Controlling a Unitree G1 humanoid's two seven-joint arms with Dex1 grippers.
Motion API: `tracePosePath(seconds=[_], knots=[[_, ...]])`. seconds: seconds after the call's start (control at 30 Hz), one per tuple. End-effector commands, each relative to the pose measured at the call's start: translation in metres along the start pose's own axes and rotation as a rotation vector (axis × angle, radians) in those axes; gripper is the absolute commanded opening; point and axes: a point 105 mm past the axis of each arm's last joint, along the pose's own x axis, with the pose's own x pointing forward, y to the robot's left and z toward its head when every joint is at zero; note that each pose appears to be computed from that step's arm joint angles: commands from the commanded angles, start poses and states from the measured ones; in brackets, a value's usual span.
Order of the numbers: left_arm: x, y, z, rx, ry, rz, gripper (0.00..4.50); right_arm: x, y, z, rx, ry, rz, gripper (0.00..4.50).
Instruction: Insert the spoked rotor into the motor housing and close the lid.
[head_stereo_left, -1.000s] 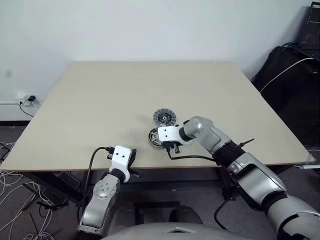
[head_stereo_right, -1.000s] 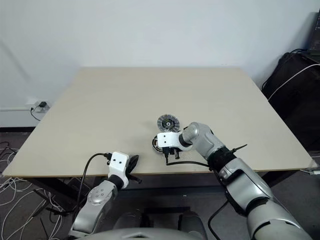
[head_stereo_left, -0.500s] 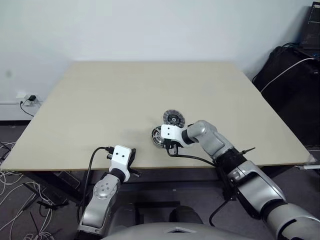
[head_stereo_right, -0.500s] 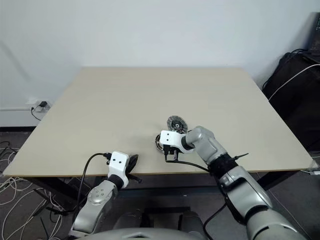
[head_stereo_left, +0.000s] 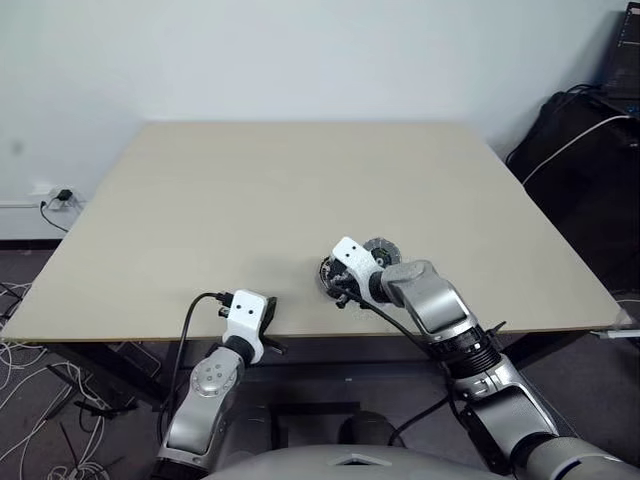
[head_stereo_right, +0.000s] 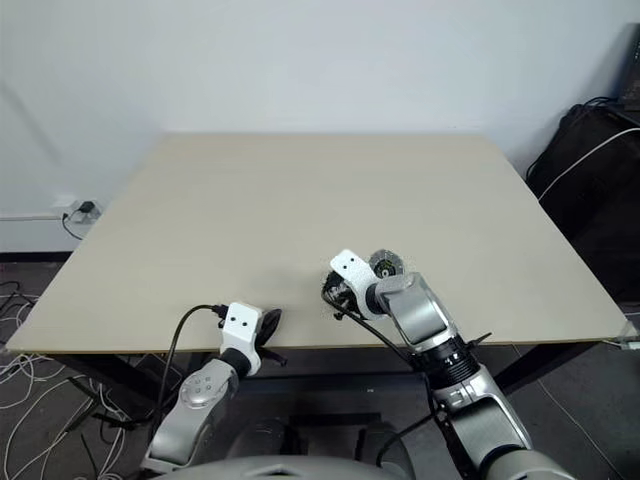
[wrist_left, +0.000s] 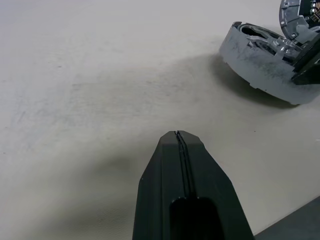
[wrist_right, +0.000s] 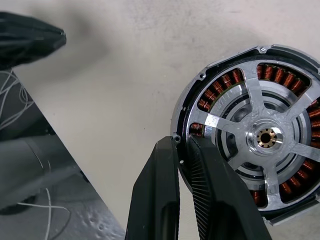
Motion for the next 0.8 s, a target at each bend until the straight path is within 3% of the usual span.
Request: tracePosePath(seconds=[0.03, 0.2, 0.4, 0.63, 0.7, 0.8], knots=[[0.003, 0.0, 0.011, 0.006, -0.047, -0.002, 0.0, -0.003, -0.002, 0.026, 0.032, -0.076, -0.031, 0.07], [0.001, 0.001, 0.011, 0.002, -0.046, 0.009, 0.0, 0.013, -0.004, 0.037, 0.153, -0.089, -0.057, 0.07], [0.0, 0.003, 0.01, -0.001, -0.046, 0.021, 0.0, 0.029, 0.003, 0.044, 0.161, -0.086, -0.051, 0.07], [-0.002, 0.004, 0.01, -0.001, -0.047, 0.029, 0.0, 0.027, 0.016, 0.049, 0.104, -0.109, -0.009, 2.38], [-0.002, 0.004, 0.01, -0.001, -0.046, 0.028, 0.0, 0.021, 0.021, 0.062, 0.081, -0.178, 0.017, 3.0], [-0.001, 0.003, 0.01, -0.001, -0.045, 0.023, 0.0, -0.002, 0.03, 0.101, 0.023, -0.416, 0.036, 3.0]])
